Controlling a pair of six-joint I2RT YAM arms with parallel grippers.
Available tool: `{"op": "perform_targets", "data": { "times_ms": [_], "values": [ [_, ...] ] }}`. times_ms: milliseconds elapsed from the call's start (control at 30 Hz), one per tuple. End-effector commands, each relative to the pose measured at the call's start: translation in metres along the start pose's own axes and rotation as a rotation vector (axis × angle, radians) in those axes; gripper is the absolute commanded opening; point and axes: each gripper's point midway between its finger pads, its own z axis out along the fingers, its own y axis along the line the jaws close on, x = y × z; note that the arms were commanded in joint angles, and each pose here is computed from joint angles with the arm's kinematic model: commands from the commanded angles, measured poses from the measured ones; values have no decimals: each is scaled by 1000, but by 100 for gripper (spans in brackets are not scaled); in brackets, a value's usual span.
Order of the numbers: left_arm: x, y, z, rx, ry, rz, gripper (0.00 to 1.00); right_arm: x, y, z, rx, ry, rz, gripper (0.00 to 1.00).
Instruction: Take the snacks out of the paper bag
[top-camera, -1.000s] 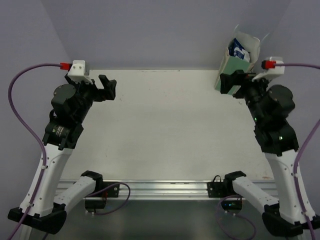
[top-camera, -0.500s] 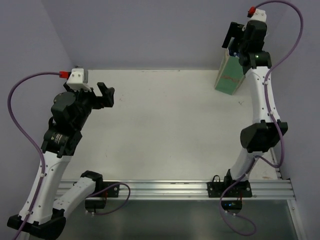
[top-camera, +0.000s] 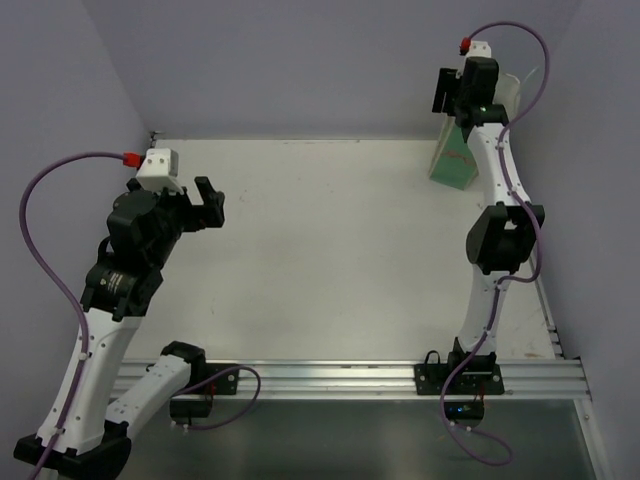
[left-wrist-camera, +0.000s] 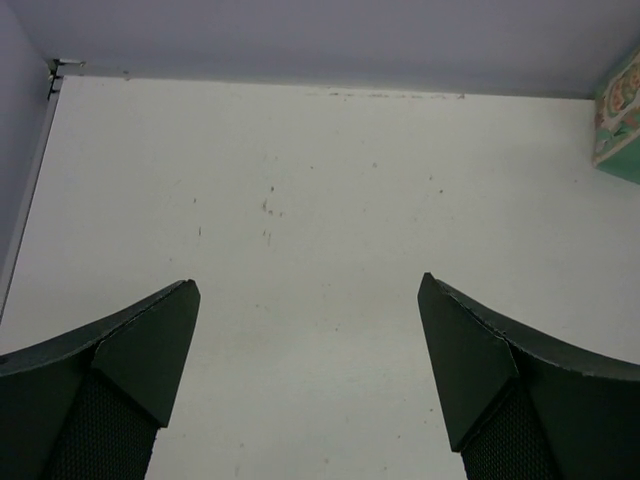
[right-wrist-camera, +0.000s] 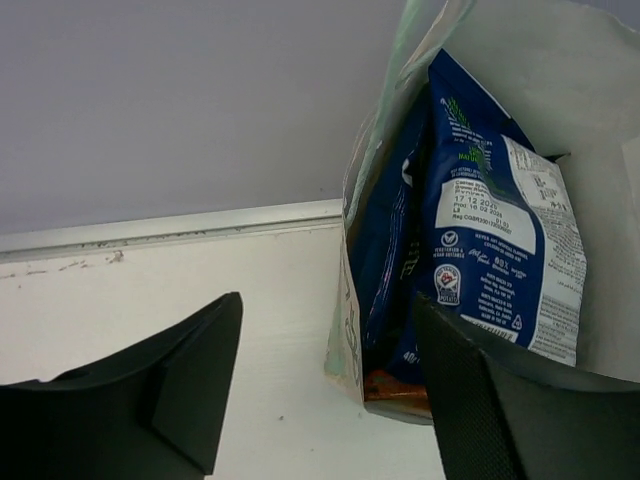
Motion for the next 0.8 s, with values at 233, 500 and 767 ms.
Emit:
{"op": "perform_targets", "data": {
  "times_ms": [233,500,767],
  "values": [
    [12,15,-14,-76,58,23,99,-26,5,22,-41,-137,-80,44],
    [11,15,-14,-75,64,30,99,-8,15,24,-96,-86,-96,17],
    [-1,9,-12,-46,28,27,98,-6,60,-40,-202,-69,-224,0]
  ]
}}
